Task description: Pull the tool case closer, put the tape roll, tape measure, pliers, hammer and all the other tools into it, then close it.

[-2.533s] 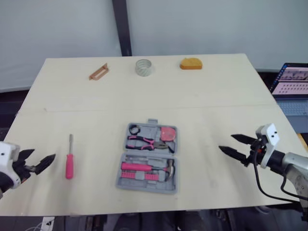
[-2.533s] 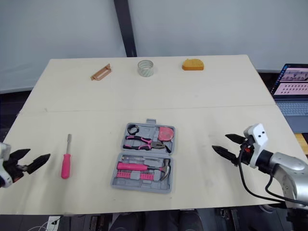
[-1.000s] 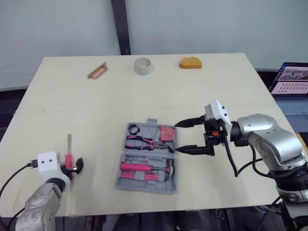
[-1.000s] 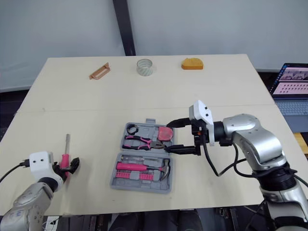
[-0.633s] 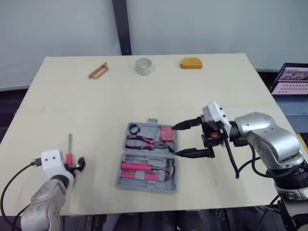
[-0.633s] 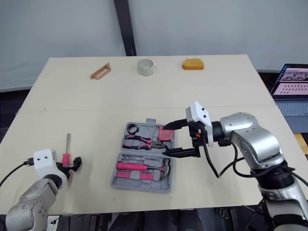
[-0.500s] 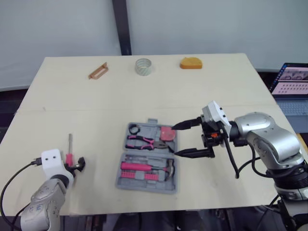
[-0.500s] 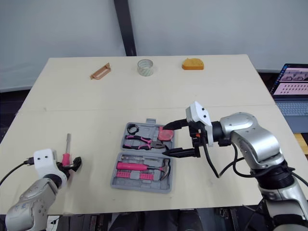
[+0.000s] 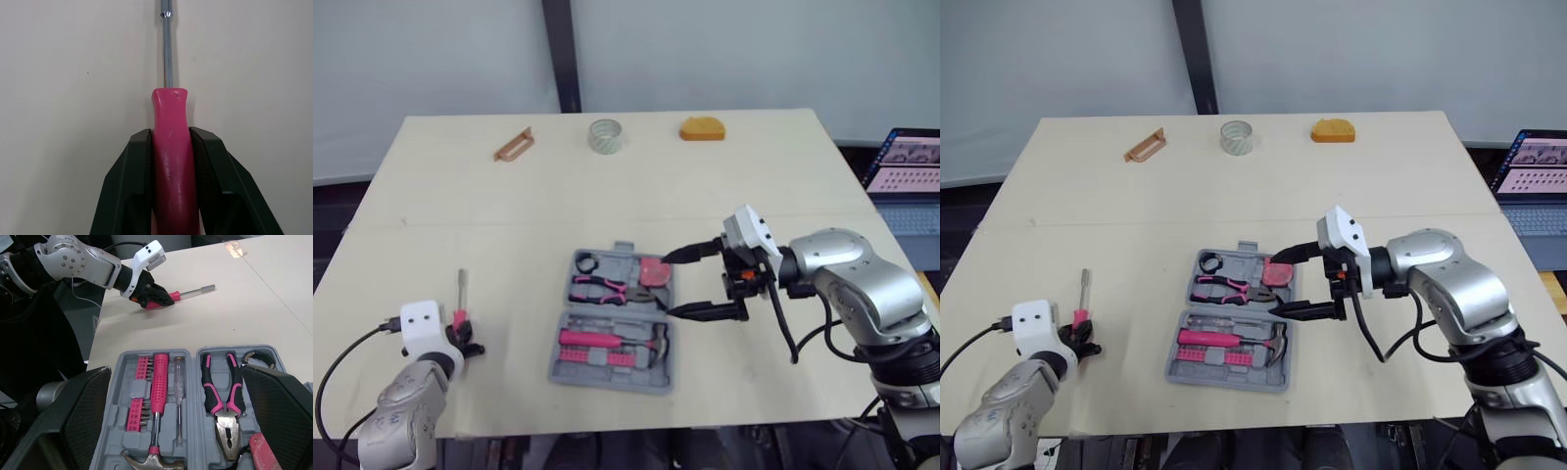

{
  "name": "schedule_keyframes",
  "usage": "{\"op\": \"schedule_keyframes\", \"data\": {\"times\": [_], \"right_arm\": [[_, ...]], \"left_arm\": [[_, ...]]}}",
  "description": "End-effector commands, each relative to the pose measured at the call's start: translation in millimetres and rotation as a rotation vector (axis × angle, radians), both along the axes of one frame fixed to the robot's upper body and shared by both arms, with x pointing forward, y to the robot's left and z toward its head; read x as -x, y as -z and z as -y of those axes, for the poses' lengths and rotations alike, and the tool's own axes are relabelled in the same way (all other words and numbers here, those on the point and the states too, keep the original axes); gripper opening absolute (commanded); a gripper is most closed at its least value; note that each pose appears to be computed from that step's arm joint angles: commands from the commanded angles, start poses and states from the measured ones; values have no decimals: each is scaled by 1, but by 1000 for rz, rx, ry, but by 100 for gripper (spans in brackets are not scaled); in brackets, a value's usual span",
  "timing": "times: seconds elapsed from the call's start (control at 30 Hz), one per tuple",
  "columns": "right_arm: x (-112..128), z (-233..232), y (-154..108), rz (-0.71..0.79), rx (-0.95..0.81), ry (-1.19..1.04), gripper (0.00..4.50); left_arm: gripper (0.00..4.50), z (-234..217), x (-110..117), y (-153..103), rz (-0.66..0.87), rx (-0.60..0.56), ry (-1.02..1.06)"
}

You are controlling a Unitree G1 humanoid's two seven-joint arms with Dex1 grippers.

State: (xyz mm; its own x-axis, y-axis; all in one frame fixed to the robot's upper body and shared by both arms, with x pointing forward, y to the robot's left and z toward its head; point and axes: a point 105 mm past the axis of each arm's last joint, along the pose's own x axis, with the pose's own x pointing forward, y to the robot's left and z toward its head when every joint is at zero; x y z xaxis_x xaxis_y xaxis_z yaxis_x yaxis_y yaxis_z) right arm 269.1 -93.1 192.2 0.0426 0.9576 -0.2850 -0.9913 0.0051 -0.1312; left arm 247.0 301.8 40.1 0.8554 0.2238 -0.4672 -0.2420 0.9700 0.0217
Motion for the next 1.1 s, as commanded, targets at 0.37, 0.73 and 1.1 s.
{"op": "schedule_keyframes", "data": {"times": [0.37,0.73,1.1], "right_arm": [[2,13,1,17,10,44,450],[3,31,15,5,53,126,450],[17,28,22,6,96,130,450]], "left_arm": [[65,76,-3,-67,44,-165,914],[65,103,13,-94,-132,-268,1442],[65,126,28,-78,-295,-302,1619]]}}
